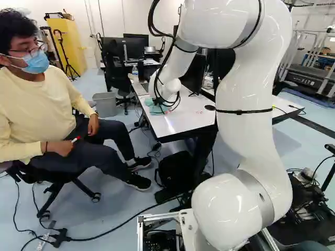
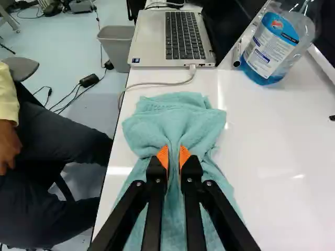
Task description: Clean the table with the green towel
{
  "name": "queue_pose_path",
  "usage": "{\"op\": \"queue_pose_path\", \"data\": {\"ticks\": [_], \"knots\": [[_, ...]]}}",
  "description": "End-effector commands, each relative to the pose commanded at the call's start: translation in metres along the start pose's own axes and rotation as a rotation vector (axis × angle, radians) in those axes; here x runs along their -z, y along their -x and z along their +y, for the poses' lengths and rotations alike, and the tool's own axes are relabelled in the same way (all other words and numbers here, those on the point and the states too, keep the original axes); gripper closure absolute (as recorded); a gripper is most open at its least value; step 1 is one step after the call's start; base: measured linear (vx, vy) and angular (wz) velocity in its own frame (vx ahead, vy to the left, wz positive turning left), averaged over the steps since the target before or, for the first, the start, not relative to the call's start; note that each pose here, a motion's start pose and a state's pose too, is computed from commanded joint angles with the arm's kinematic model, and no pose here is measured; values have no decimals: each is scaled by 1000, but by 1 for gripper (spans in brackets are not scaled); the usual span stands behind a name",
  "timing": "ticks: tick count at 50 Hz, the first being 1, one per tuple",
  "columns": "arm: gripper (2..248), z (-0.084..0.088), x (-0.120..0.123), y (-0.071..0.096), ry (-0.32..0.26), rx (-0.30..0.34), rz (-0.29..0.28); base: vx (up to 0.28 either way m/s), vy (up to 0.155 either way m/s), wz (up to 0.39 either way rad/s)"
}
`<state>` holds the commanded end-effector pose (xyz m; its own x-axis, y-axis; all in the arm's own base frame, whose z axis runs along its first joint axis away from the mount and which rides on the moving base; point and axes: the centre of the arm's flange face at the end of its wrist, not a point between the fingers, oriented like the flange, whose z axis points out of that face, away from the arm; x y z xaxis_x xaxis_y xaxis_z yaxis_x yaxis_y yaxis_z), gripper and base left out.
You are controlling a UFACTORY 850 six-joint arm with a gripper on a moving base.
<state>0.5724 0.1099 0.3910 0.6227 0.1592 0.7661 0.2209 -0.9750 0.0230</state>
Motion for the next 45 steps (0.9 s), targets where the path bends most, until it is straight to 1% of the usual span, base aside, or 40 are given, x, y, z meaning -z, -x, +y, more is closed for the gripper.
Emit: {"op": "queue_pose_path", "data": {"ticks": [28, 45], "knots": [[206, 1, 27, -21, 2, 1, 54, 0, 0, 0], [206, 1, 44, -31, 4, 1, 56, 0, 0, 0]]}}
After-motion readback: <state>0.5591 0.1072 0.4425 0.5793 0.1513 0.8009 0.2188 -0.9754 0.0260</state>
